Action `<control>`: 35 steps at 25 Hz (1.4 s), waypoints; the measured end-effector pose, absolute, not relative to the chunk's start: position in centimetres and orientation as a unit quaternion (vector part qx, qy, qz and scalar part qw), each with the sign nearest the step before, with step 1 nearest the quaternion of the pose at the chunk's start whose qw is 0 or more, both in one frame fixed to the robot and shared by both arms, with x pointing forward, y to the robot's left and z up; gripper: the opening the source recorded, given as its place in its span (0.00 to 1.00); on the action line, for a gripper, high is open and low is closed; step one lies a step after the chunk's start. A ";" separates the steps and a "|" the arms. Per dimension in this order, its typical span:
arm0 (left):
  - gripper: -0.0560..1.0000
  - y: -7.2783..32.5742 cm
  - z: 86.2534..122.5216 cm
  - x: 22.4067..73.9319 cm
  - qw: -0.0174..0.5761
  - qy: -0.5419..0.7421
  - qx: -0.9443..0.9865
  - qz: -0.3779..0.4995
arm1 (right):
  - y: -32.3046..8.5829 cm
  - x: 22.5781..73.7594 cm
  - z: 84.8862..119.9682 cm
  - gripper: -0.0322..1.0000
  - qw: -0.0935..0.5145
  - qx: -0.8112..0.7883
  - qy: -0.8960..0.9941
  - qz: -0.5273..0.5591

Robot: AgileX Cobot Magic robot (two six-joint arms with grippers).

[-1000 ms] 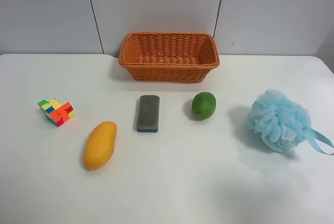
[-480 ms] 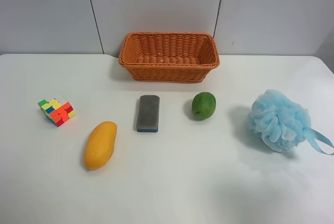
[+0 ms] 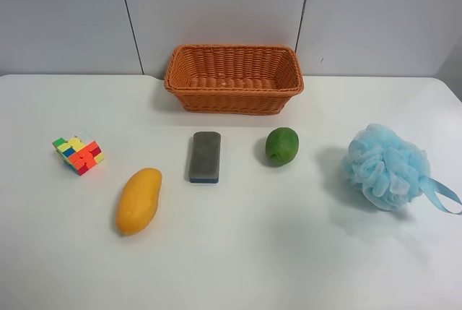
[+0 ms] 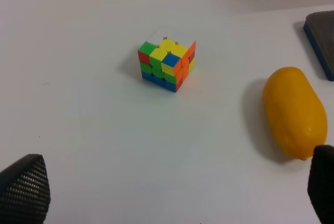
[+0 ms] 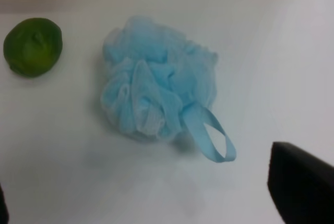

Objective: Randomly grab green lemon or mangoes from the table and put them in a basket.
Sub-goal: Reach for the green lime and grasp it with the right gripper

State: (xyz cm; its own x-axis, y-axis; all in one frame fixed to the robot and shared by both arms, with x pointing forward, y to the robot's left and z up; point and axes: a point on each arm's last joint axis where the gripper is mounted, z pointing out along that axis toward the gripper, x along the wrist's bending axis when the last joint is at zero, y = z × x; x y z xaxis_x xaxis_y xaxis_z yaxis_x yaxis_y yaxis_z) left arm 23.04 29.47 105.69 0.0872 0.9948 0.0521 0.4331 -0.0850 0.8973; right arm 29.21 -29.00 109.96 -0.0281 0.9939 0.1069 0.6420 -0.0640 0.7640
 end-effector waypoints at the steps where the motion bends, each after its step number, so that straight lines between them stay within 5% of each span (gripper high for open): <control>1: 0.99 29.5 105.7 23.0 0.375 0.563 0.635 0.374 | -29.0 30.2 110.5 0.99 0.255 0.648 0.638 0.329; 16: 0.99 29.5 105.7 23.0 0.375 0.563 0.635 0.374 | -22.6 47.0 112.6 0.99 0.173 0.564 0.777 0.221; 28: 0.99 29.5 105.7 23.0 0.375 0.563 0.635 0.374 | -18.9 55.4 103.6 0.99 0.065 0.590 0.798 0.106; 35: 0.99 29.5 105.7 23.0 0.375 0.563 0.635 0.374 | -17.1 57.1 99.6 0.99 0.053 0.576 0.811 0.094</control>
State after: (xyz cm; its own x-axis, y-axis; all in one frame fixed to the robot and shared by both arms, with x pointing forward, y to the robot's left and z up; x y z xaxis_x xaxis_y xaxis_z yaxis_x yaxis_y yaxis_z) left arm 23.04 29.47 105.69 0.0872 0.9948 0.0521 0.4331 -0.0850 0.8973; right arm 57.14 -17.14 99.63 -0.3320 0.9430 0.0230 0.9231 0.3197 0.2135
